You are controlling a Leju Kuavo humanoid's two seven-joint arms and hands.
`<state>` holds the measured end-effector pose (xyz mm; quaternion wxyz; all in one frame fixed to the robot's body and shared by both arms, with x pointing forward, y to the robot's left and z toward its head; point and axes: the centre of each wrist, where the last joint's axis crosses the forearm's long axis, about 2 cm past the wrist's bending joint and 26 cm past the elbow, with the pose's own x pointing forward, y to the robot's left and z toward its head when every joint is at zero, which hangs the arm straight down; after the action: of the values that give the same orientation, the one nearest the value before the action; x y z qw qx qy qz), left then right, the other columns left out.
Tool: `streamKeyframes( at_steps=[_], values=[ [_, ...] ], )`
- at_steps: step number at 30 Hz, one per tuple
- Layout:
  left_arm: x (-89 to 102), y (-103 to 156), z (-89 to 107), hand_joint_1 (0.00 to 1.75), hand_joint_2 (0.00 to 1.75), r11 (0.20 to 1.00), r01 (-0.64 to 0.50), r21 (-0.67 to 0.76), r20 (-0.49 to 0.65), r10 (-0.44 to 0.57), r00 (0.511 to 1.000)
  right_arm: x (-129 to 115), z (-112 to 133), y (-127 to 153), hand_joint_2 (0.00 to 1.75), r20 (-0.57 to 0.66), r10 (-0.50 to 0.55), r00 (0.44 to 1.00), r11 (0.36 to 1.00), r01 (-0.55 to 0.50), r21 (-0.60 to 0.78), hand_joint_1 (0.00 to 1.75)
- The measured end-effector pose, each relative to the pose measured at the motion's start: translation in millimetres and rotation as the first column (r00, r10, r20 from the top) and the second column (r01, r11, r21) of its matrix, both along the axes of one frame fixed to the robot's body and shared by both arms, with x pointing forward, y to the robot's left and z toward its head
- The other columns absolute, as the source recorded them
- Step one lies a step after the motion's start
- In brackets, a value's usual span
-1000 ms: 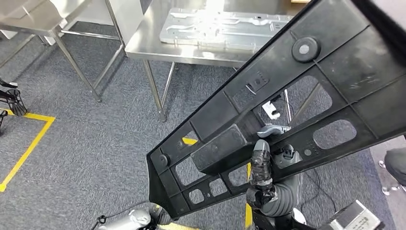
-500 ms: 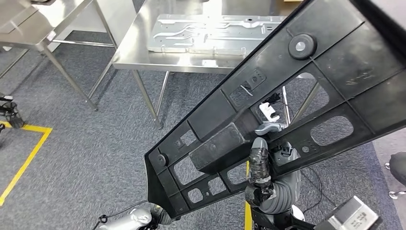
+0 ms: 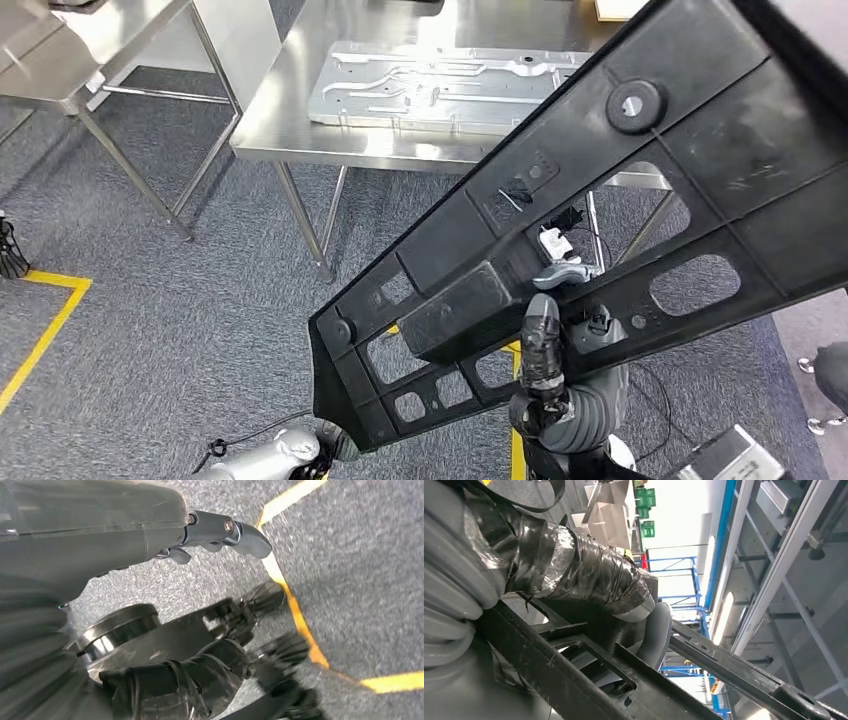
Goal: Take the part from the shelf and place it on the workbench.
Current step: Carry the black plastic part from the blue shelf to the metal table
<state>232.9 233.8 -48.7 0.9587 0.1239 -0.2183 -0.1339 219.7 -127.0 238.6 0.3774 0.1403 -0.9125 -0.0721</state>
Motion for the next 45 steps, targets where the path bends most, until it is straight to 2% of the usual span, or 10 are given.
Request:
streamKeyframes(
  at_steps=[17,27,45],
  values=[
    [-0.5,-0.4,-0.2,0.0,1.75,1.0,0.001,-0.004,-0.002,-0.001,1.0,0.3,0.1,1.8,1.75,0.015,-0.017,1.0,1.0,0.017,-0.022,1.75],
    [6.7,-0.3,3.7,0.0,1.75,1.0,-0.002,0.006,0.016,0.002,1.0,1.4,1.2,1.2,1.75,0.008,-0.021,1.0,0.999,0.021,-0.026,1.75],
    [12.0,-19.8,9.6,0.0,1.75,1.0,0.014,-0.01,0.02,-0.014,1.0,2.7,2.0,-1.0,1.75,0.0,-0.023,1.0,0.999,0.023,-0.044,1.75]
  ],
)
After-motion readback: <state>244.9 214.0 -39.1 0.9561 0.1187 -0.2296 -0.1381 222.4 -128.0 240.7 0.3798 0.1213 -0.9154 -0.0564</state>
